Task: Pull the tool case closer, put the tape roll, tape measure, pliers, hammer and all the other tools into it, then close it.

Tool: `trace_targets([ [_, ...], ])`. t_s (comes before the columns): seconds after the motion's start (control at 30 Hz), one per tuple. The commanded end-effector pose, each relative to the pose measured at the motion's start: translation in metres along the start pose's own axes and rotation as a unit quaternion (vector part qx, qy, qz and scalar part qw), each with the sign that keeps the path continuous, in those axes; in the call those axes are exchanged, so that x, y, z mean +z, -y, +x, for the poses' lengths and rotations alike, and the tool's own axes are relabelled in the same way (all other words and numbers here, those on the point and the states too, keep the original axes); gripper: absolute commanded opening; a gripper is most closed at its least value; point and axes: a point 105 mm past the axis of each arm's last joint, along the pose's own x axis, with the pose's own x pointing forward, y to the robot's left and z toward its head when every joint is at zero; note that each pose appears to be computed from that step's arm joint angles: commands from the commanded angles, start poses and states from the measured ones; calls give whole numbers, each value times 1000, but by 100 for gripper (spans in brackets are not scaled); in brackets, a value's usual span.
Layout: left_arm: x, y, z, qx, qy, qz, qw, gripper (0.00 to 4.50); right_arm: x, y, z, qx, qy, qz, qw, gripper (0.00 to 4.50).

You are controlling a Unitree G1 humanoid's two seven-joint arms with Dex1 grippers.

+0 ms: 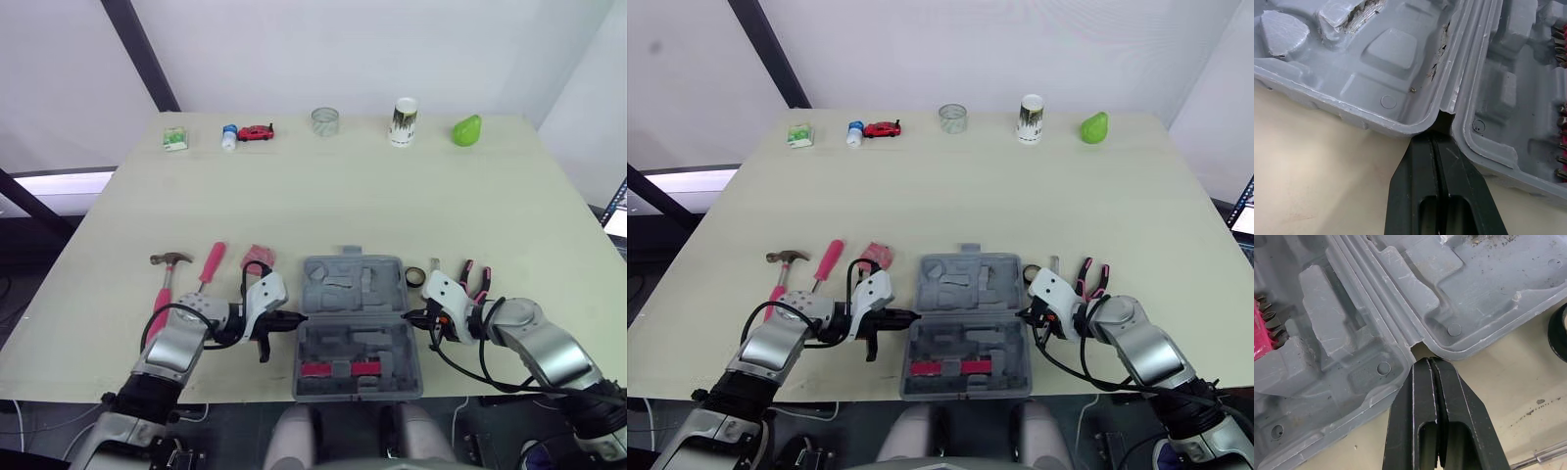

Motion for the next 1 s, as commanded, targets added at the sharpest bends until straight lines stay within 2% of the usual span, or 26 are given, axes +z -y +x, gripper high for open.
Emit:
trace_targets([
  [0.03, 2, 9, 3, -17, 4, 3, 1000, 0, 11, -10, -2, 20, 21, -11, 1000, 1],
  [0.37, -2, 7, -4, -9, -2, -2, 1000, 0, 9, -14, -2, 25, 19, -7, 999, 1],
  [1.0, -4, 24, -5, -30, -8, -10, 999, 0, 3, -22, -4, 42, 5, 6, 999, 1],
])
